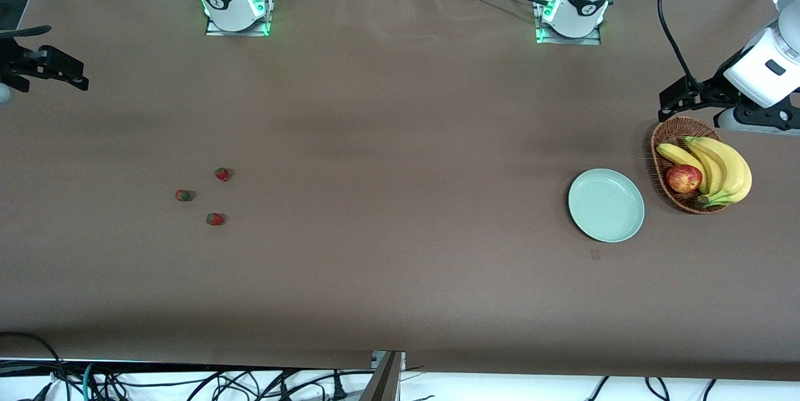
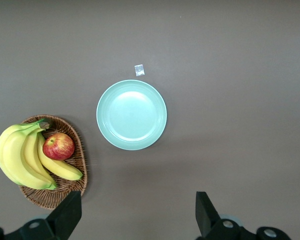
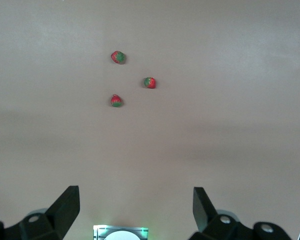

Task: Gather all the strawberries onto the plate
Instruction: 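Reach the right gripper to a strawberry and grasp it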

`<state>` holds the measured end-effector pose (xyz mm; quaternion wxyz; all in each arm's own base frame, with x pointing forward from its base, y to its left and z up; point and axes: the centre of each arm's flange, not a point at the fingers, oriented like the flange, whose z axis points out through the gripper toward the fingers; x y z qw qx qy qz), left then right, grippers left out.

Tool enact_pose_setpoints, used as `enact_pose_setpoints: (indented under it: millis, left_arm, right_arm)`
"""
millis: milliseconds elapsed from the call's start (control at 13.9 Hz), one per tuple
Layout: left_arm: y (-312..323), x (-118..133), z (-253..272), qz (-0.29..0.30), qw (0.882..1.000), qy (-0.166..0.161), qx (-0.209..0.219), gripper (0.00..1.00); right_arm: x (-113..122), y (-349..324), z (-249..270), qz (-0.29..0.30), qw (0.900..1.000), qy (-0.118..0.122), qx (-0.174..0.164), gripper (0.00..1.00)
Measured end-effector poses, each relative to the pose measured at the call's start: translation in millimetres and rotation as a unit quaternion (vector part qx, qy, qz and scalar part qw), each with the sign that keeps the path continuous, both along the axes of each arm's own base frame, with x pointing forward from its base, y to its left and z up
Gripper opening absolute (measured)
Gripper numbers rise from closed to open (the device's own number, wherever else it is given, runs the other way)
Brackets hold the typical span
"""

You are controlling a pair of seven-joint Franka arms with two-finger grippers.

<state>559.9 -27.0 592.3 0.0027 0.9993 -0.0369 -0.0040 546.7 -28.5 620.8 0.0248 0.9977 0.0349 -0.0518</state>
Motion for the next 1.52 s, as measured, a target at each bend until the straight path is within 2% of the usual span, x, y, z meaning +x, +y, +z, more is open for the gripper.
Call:
enact_pose_setpoints:
  millis: [361,505,649,794,938,1082,1299,1515]
  left_arm:
    - [0.0,-0.4,0.7,0.0,1.0,0.0,0.0,1.0]
    - [-0.1,-0.4,0.7,0.0,1.0,0.0,0.0,1.0]
    - [-0.2,-0.4,0.8,0.0,1.0,0.0,0.0,1.0]
    - [-0.2,-0.5,0.8,0.0,1.0,0.0,0.0,1.0]
    - [-0.4,-0.5,0.8,0.0,1.0,0.0,0.0,1.0]
    - [-0.5,-0.5,0.8,0.0,1.0,0.0,0.0,1.0]
    - [-0.6,-0.6,0.9,0.0,1.0,0.0,0.0,1.0]
    - [-0.6,-0.7,1.0,0.0,1.0,0.0,0.0,1.0]
  right_arm:
    - [1.2,0.2,-2.4,0.0,1.0,0.002,0.001,1.0]
    - [6.6,-0.3,-12.9,0.0,1.0,0.011,0.002,1.0]
    - [21.7,-0.9,-39.3,0.0,1.0,0.026,0.002,1.0]
    - [46.4,-1.4,-81.8,0.001,0.999,0.037,0.003,1.0]
    - [70.8,-1.8,-139.7,0.003,0.998,0.06,0.005,1.0]
    - [93.9,0.2,-196.9,0.006,0.998,0.065,0.007,1.0]
    - [121.2,16.2,-278.1,0.022,0.998,0.052,0.01,1.0]
    - [134.5,39.7,-338.6,0.04,0.999,0.028,0.011,1.0]
